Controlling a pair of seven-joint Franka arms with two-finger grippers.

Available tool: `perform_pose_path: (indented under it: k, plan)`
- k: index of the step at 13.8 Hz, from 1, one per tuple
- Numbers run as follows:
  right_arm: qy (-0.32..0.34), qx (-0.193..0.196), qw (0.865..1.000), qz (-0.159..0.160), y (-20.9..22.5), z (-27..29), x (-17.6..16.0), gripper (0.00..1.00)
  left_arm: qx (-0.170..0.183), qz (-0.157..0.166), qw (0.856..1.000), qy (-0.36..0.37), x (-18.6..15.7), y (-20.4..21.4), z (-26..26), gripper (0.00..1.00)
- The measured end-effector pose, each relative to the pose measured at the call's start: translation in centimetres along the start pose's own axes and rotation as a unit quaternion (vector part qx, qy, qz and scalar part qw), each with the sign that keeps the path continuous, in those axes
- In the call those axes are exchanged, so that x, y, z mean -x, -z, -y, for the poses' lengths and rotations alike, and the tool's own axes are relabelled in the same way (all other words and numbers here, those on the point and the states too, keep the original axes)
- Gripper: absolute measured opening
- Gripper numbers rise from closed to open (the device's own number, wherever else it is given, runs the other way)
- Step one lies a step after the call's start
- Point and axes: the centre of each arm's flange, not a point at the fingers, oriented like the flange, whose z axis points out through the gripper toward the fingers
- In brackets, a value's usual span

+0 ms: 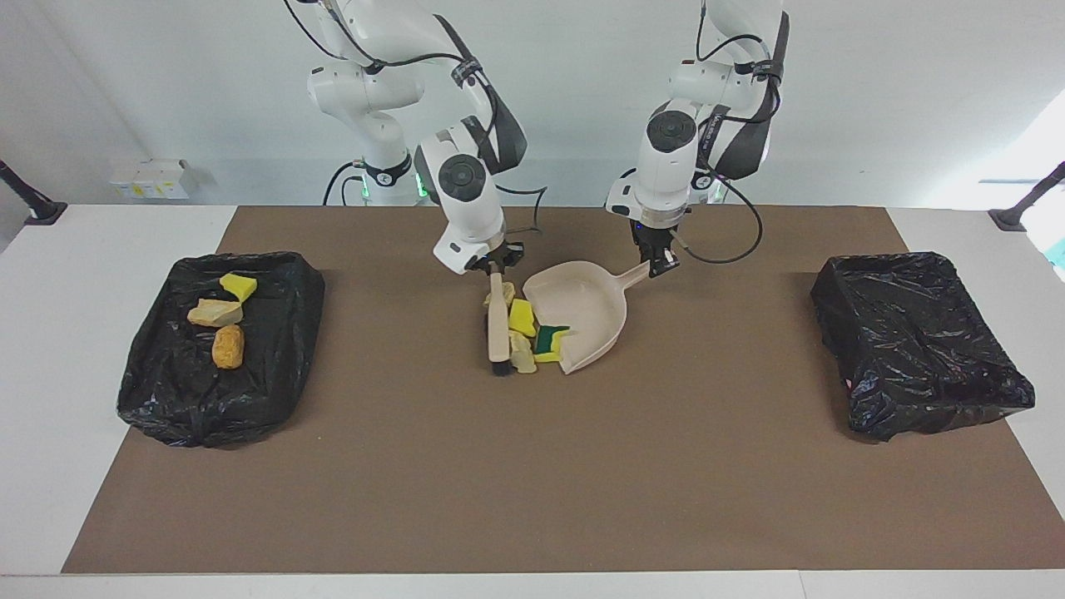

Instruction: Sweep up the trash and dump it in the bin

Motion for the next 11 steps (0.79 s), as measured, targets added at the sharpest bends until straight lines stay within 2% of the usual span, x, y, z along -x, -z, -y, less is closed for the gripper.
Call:
perform_pose_path:
  k: [3,6,8,11]
  plan:
    - [0.031,-0.032,0.999,-0.002,-0.8,4.5,0.5,0.26,0.0,0.0,1.0,0.0,0.0,0.0,0.0,0.31]
    - [0.04,-0.041,0.998,0.005,-0.4,4.6,0.5,0.26,0.0,0.0,1.0,0.001,0.0,-0.1,0.0,0.31]
    - [0.036,-0.037,0.998,0.019,1.2,3.8,0.7,0.26,0.001,0.0,1.0,0.009,0.0,-0.1,0.0,0.31]
    - [0.017,-0.028,0.999,0.041,6.8,0.7,2.2,0.26,0.001,0.0,1.0,0.022,0.0,-0.1,0.0,0.31]
